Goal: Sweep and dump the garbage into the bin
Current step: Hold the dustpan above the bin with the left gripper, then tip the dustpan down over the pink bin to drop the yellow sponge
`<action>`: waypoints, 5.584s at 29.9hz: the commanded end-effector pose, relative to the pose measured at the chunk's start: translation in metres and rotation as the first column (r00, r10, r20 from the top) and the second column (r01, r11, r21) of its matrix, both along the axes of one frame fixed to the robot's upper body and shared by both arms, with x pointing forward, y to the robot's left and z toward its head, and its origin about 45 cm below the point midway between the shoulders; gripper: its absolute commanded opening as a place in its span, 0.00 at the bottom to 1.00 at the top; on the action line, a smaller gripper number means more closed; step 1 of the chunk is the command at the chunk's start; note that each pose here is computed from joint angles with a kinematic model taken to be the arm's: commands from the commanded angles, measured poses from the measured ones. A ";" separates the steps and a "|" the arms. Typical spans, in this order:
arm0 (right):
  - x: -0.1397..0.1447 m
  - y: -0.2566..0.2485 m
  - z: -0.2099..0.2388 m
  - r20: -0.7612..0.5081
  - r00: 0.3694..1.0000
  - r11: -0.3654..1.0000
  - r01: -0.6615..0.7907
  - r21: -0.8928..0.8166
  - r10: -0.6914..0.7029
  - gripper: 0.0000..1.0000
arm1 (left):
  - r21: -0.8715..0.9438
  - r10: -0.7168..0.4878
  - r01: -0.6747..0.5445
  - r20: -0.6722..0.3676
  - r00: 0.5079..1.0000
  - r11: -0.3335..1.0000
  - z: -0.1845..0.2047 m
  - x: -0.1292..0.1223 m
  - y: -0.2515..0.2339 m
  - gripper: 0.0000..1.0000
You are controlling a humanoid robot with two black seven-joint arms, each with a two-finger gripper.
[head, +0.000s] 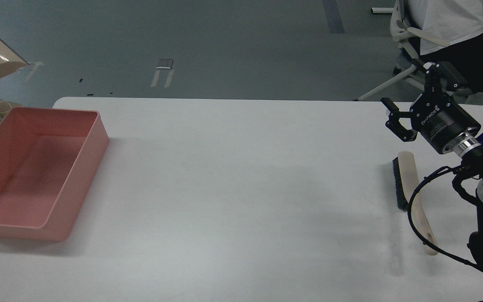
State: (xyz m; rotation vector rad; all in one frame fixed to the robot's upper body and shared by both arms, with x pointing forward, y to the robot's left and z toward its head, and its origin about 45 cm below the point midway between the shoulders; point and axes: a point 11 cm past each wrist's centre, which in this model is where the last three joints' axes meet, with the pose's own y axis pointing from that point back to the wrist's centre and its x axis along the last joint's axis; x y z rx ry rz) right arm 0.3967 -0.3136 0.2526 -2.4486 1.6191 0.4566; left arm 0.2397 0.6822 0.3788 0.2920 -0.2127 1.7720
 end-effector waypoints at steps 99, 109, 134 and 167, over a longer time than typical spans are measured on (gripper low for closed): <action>-0.009 -0.003 -0.011 -0.023 1.000 1.000 0.004 -0.005 -0.004 1.00 | -0.119 0.143 -0.131 0.095 0.985 0.984 -0.007 -0.024 0.027 0.21; -0.009 -0.003 -0.011 -0.023 1.000 1.000 0.004 -0.003 -0.004 1.00 | 0.003 0.096 -0.096 -0.022 0.995 0.995 -0.008 -0.023 0.024 0.21; -0.008 -0.003 -0.010 -0.015 1.000 1.000 0.010 0.004 -0.010 1.00 | 0.233 -0.150 0.187 -0.167 0.974 0.954 0.023 0.026 -0.031 0.21; -0.010 -0.005 -0.012 -0.016 1.000 1.000 0.018 0.008 -0.018 1.00 | 0.355 -0.146 0.294 -0.388 0.910 0.888 -0.003 0.019 -0.032 0.22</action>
